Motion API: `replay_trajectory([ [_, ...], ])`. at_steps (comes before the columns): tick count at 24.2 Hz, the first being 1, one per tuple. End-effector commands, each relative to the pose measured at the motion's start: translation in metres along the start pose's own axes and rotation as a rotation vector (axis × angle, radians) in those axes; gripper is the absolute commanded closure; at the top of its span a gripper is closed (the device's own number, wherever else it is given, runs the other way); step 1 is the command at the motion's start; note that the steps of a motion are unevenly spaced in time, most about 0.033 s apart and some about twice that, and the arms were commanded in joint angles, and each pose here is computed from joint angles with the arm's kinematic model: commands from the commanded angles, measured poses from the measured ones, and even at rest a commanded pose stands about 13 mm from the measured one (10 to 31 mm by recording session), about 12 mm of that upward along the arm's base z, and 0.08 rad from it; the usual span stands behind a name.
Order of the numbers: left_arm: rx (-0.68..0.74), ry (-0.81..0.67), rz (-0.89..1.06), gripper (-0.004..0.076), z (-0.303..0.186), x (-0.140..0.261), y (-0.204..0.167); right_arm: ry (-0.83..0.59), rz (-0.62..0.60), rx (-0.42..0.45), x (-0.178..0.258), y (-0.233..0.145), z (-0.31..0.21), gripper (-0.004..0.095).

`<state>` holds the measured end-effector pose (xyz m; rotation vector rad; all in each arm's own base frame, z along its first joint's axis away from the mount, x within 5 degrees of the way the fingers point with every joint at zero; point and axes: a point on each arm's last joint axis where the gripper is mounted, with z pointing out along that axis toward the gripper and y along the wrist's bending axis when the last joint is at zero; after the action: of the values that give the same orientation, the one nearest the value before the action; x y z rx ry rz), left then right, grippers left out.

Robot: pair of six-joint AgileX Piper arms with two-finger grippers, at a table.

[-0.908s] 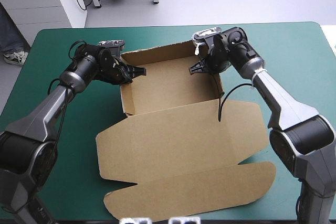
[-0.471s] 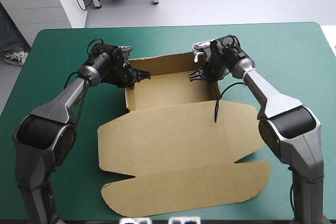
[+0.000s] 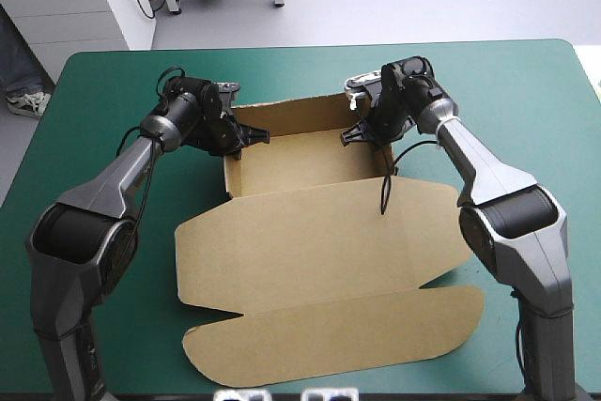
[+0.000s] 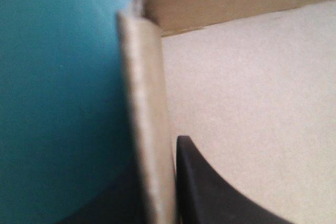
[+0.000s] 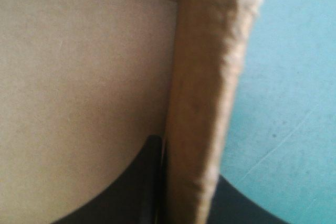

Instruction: Fold the box

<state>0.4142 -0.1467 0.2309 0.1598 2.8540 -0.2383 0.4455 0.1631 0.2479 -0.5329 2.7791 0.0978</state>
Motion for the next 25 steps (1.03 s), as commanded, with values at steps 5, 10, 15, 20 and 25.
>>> replay_trajectory([
  [5,0.112,0.081,0.043,0.0365,0.009,0.01,-0.018,-0.072,-0.042,0.007,-0.013,-0.007,-0.039,0.0429],
  [10,0.106,0.115,0.037,0.0309,0.007,0.013,-0.016,-0.083,-0.037,-0.009,-0.014,-0.006,-0.041,0.0409],
  [15,0.091,0.107,0.035,0.0309,-0.009,0.006,-0.017,-0.083,-0.039,-0.005,-0.014,-0.006,-0.041,0.0407],
  [20,0.002,0.023,0.061,0.0309,-0.058,-0.015,-0.017,-0.13,-0.049,0.032,-0.013,-0.008,-0.066,0.0409],
  [25,0.023,-0.002,0.061,0.0309,-0.065,-0.018,-0.021,-0.175,-0.048,0.07,-0.011,-0.015,-0.09,0.0407],
])
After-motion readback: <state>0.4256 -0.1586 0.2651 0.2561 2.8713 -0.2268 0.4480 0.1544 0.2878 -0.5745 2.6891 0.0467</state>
